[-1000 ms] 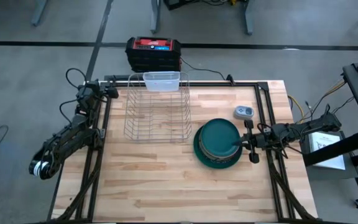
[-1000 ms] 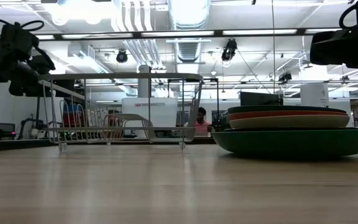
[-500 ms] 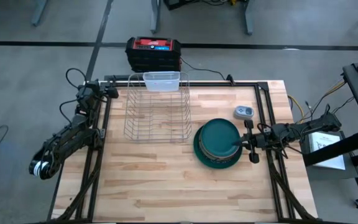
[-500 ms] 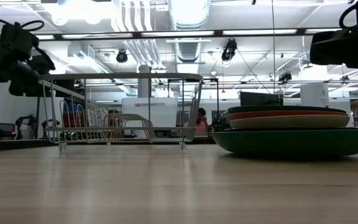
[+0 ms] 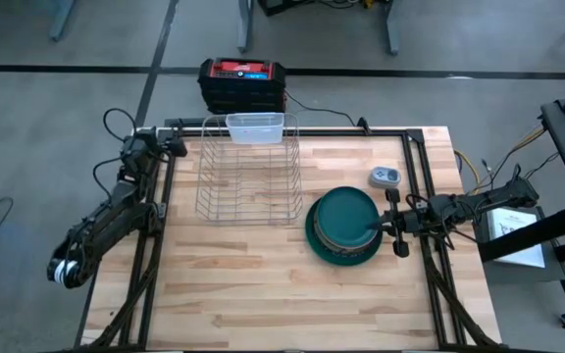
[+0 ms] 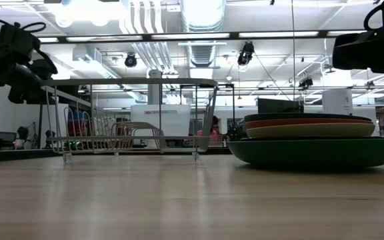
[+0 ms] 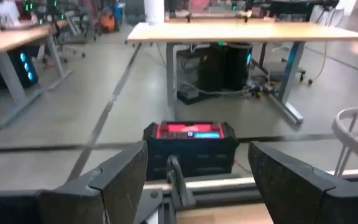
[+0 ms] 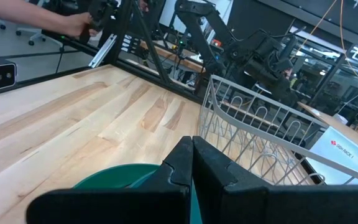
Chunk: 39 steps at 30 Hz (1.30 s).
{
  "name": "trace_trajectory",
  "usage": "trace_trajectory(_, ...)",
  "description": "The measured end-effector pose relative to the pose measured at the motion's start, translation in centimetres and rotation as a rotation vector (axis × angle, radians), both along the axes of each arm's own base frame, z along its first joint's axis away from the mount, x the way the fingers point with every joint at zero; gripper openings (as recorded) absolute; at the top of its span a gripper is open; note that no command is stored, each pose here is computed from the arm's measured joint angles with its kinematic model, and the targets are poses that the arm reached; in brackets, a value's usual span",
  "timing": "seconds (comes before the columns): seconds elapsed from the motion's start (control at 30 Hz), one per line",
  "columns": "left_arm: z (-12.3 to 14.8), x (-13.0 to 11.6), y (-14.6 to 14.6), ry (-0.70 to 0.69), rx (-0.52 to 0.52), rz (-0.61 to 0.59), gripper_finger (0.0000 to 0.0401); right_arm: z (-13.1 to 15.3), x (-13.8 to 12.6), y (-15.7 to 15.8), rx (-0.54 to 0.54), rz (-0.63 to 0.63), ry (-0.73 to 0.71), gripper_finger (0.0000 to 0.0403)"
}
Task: Sort dishes
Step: Put the dark green plate into the dish rack
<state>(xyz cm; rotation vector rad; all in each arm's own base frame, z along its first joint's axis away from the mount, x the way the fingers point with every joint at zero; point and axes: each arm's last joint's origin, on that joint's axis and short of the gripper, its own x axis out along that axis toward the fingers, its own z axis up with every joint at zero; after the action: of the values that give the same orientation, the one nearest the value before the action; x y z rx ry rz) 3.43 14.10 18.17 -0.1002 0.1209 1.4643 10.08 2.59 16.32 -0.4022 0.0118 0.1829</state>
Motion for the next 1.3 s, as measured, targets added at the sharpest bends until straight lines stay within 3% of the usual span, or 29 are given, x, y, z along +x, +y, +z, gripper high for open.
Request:
trace_trajectory(0.13, 0.7, -0.2, -0.7, 0.04, 0.057, -0.007, 0.027, 0.0, 0.0, 0.0, 0.0, 0.0, 0.0, 0.0)
trace_trajectory(0.23, 2.2, -0.3, -1.1, -0.003, 0.116, -0.015, 0.027, 0.1, 0.0, 0.0, 0.021, -0.001, -0.004, 0.0)
trace_trajectory(0.37, 3.8, -0.4, -2.0, -0.044, 0.074, -0.035, 0.027, 0.4, 0.0, -0.1, 0.021, -0.014, -0.036, 0.0)
trace_trajectory(0.47, 5.9, -0.7, -3.1, 0.054, 0.045, -0.04, 0.027, 0.4, 0.1, -0.4, 0.099, -0.143, -0.032, 0.0)
trace_trajectory(0.57, 8.8, -1.1, -4.5, 0.052, 0.059, -0.045, 0.027, 0.4, 0.0, -1.0, 0.232, -0.343, -0.038, 0.0)
trace_trajectory(0.67, 11.6, -0.9, -5.9, -0.037, 0.139, -0.253, 0.027, 0.4, -0.1, -1.4, 0.269, -0.466, -0.055, 0.0)
trace_trajectory(0.8, 14.7, 0.2, -7.9, -0.194, 0.3, -0.856, 0.027, 0.4, -0.1, -1.4, 0.236, -0.481, -0.056, 0.0)
trace_trajectory(0.87, 15.7, 0.4, -9.0, -0.239, 0.376, -1.031, 0.027, 0.5, -0.1, -1.4, 0.223, -0.481, -0.063, 0.0)
trace_trajectory(1.1, 17.4, -0.3, -11.6, -0.272, 0.661, -1.086, 0.0249, 3.4, -0.6, -1.8, 0.322, -0.569, -0.18, 0.0)
trace_trajectory(1.3, 18.1, 0.2, -10.4, -0.303, 0.654, -1.089, 0.0236, 7.1, -1.5, -2.1, 0.351, -0.589, -0.264, 0.0)
